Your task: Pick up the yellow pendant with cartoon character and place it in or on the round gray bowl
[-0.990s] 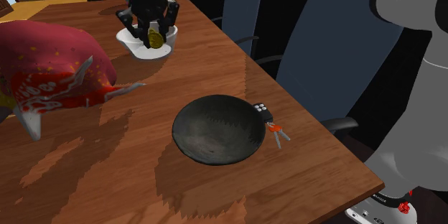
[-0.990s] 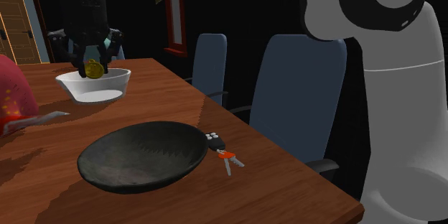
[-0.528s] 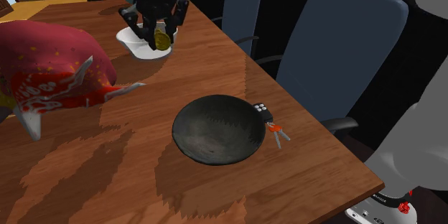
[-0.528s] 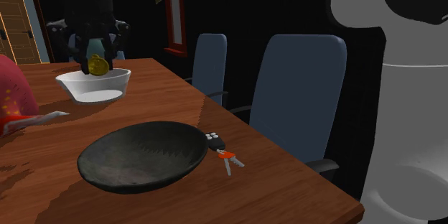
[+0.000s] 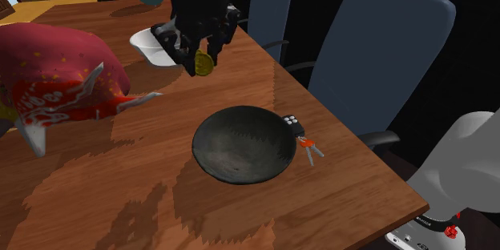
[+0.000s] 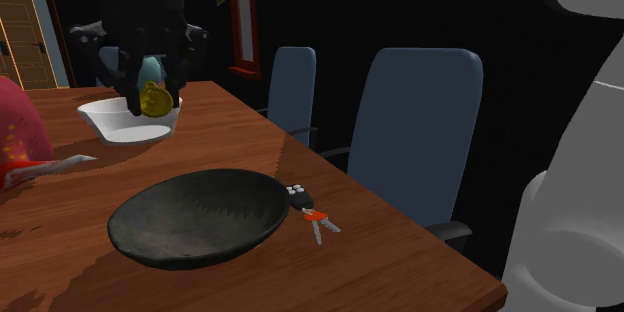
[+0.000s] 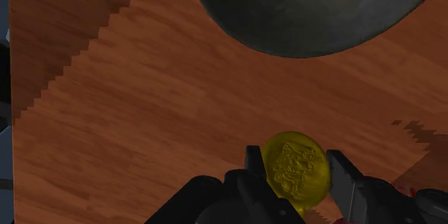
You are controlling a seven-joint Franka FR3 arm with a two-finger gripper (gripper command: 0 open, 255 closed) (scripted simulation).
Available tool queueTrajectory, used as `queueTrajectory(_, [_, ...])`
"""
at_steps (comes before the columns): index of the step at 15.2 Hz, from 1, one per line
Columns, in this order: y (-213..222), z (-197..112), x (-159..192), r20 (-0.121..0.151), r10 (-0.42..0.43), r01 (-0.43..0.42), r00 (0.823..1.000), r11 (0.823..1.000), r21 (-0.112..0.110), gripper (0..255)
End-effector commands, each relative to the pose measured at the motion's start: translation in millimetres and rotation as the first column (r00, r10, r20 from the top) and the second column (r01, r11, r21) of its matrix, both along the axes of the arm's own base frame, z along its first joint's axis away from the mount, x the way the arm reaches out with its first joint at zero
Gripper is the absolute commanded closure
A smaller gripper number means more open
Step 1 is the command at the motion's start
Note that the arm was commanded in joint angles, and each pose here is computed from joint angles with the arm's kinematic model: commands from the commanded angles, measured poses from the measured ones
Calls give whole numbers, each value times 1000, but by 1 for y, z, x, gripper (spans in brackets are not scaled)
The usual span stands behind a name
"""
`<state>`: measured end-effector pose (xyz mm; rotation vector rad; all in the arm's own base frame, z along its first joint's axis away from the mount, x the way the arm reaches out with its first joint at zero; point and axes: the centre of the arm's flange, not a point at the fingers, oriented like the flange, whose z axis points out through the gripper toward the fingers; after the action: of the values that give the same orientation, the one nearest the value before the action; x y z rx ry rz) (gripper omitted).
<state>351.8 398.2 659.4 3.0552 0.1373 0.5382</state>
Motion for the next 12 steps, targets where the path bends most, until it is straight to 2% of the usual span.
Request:
queueTrajectory(1, [-4,-1,-27,-1,-2,2,1000,1000,1,255])
queueTrajectory(7, [-3,-1,-106,-1,-2,2,1000,1000,1,255])
queueTrajectory(12, [-3,-22,-113,-1,-2,2,1000,1000,1,255])
